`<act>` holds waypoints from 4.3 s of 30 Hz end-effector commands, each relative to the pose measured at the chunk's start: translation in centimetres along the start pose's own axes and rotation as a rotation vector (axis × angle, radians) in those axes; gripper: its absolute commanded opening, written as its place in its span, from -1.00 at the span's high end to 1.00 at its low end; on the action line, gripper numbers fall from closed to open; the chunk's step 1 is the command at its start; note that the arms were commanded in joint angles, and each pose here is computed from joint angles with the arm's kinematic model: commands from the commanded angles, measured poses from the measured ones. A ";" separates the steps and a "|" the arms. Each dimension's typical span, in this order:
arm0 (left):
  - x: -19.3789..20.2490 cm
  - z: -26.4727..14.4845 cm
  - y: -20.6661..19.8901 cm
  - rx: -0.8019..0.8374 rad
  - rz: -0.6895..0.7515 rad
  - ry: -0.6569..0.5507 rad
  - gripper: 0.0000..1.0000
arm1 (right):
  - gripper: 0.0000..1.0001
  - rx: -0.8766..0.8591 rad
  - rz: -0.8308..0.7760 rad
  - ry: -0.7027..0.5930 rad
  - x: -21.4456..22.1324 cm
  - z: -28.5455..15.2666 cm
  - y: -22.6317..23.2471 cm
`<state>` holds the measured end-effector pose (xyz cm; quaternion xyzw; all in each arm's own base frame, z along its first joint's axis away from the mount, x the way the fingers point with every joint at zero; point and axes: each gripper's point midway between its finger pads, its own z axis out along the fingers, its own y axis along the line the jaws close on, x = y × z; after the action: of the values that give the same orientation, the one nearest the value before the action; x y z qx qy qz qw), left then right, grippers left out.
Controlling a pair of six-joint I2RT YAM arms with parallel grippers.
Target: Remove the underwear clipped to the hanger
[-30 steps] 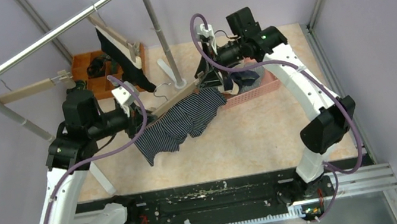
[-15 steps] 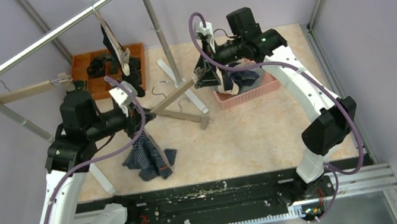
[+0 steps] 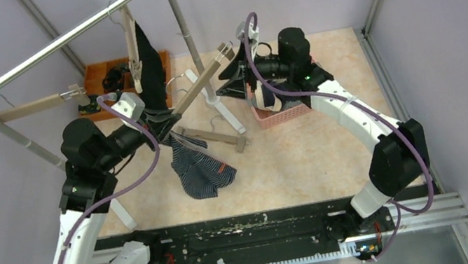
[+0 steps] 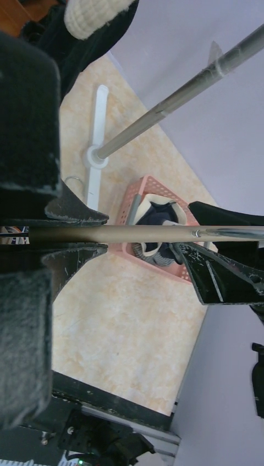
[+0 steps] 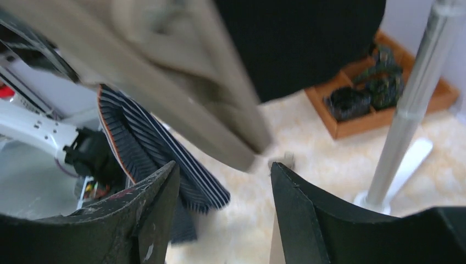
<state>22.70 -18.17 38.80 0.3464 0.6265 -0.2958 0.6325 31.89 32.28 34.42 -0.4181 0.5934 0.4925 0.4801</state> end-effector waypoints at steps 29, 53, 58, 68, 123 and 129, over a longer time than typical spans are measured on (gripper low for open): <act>-4.9 2.5 -0.3 0.096 -0.084 -0.368 1.00 | 0.33 -0.414 -0.156 -0.554 -13.4 2.5 7.7; -4.2 3.8 0.3 0.112 -0.113 -0.421 1.00 | 1.00 -0.508 -0.122 -0.536 -14.2 2.8 9.6; -3.9 4.1 -0.2 0.149 -0.100 -0.372 0.82 | 1.00 -0.468 -0.111 -0.529 -14.4 3.1 9.0; -2.5 2.3 -0.8 0.105 -0.049 -0.282 0.07 | 1.00 -0.445 -0.146 -0.534 -14.9 2.9 9.0; 1.7 -0.3 0.4 -0.092 -0.075 -0.356 -0.33 | 1.00 -0.477 -0.179 -0.552 -15.6 1.4 11.0; 0.7 -0.3 -2.4 0.073 -0.063 -0.384 -0.38 | 1.00 -0.481 -0.183 -0.554 -15.7 1.2 11.1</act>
<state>23.55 -17.92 34.82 0.2365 0.5575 -0.3521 0.7137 26.83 37.49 48.04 -0.4146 0.3234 0.6761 0.5161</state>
